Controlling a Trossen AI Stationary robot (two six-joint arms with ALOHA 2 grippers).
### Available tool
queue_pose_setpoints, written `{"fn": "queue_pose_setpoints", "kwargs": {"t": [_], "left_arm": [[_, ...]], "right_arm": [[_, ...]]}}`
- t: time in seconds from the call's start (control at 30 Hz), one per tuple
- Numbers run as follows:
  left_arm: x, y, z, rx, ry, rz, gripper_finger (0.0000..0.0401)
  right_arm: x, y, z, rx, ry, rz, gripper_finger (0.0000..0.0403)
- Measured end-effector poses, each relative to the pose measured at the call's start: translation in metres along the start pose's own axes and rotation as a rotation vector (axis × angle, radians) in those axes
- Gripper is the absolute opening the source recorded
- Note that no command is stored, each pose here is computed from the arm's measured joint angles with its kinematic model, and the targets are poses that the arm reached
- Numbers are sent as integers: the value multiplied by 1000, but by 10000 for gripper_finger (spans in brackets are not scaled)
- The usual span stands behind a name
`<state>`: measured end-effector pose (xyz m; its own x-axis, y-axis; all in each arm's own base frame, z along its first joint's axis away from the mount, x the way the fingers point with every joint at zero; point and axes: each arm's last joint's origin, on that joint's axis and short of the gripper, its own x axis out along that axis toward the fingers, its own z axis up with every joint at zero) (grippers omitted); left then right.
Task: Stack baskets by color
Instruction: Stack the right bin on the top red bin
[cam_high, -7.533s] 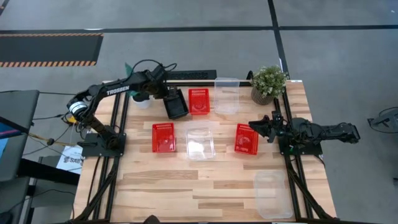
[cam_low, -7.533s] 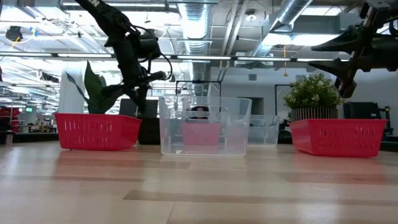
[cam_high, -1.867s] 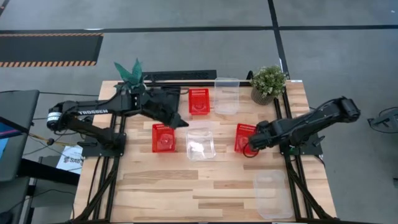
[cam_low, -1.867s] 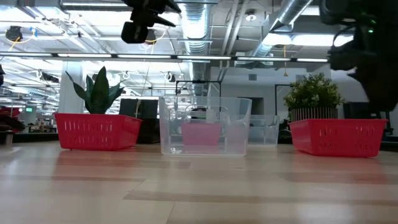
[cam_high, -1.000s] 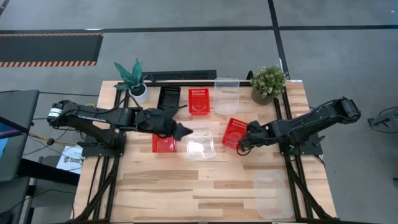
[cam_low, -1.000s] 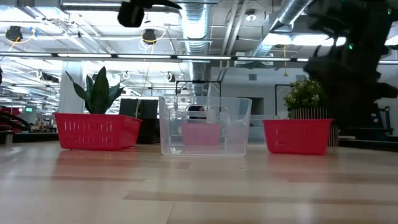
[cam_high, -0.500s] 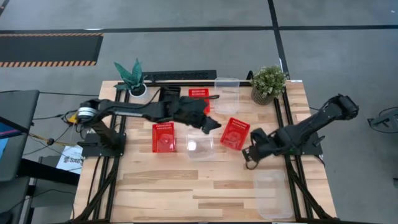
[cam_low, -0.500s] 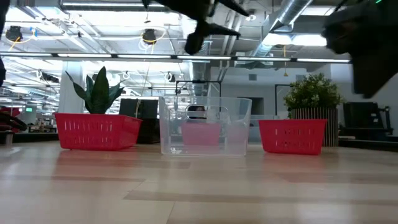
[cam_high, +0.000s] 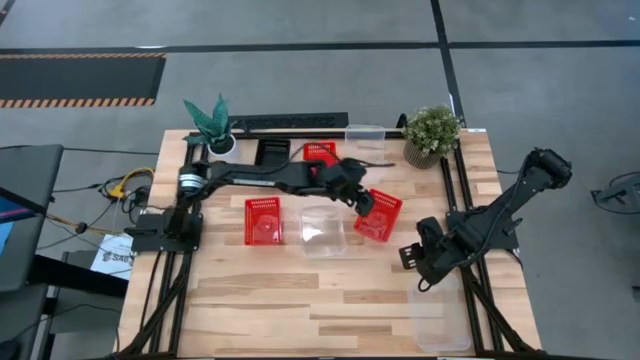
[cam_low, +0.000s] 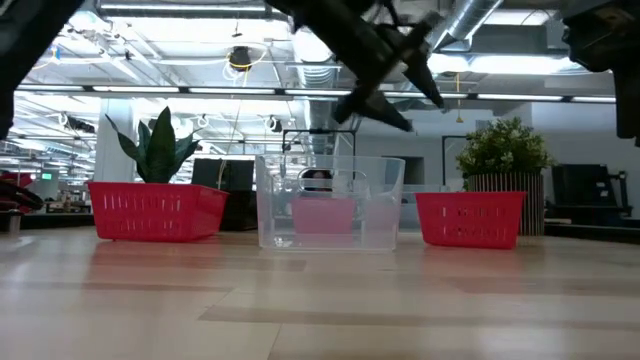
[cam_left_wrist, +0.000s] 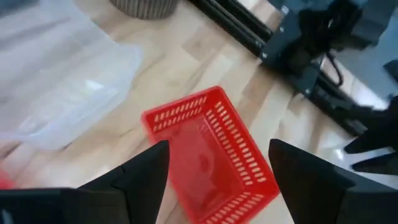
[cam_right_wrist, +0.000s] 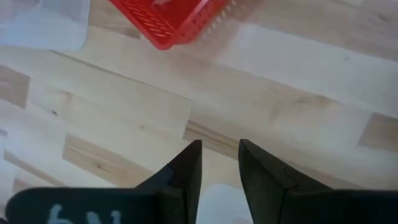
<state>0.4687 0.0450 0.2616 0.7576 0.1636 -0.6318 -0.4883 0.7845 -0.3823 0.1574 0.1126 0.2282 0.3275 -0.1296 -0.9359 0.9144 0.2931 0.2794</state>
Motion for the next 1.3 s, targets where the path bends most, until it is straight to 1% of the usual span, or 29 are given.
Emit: {"fn": "queue_pose_setpoints", "kwargs": {"t": [0.13,0.17,0.27,0.4,0.47,0.53,0.7,0.77,0.87,0.93,1.0,1.17,1.27,1.3], "left_arm": [[25,-3,-7,56,70,27,254],[31,0,-11,65,108,49,252],[46,2,-19,89,147,72,248],[62,10,-30,79,189,110,247],[67,14,-36,83,219,122,247],[71,15,-38,99,220,121,247],[72,19,-42,118,235,160,246],[72,22,-42,118,245,174,239],[77,25,-46,116,265,185,214],[79,28,-47,123,286,184,191],[81,30,-48,104,305,170,165],[85,34,-53,73,373,139,82],[82,29,-44,67,344,99,25],[81,29,-42,65,338,92,13]], "right_arm": [[0,0,-1,4,1,6,128],[0,1,-1,5,2,8,128],[0,1,-1,6,1,8,128],[0,1,-1,10,3,15,128],[0,1,-1,11,3,16,128],[0,1,-1,11,3,16,128],[0,1,-1,10,2,16,128],[0,1,-1,7,2,16,128],[0,1,-1,7,2,17,127],[0,2,-1,7,2,17,127],[0,1,-1,6,1,16,128],[0,1,0,4,0,16,127],[0,1,0,3,0,16,127],[0,2,0,4,0,17,127]]}}
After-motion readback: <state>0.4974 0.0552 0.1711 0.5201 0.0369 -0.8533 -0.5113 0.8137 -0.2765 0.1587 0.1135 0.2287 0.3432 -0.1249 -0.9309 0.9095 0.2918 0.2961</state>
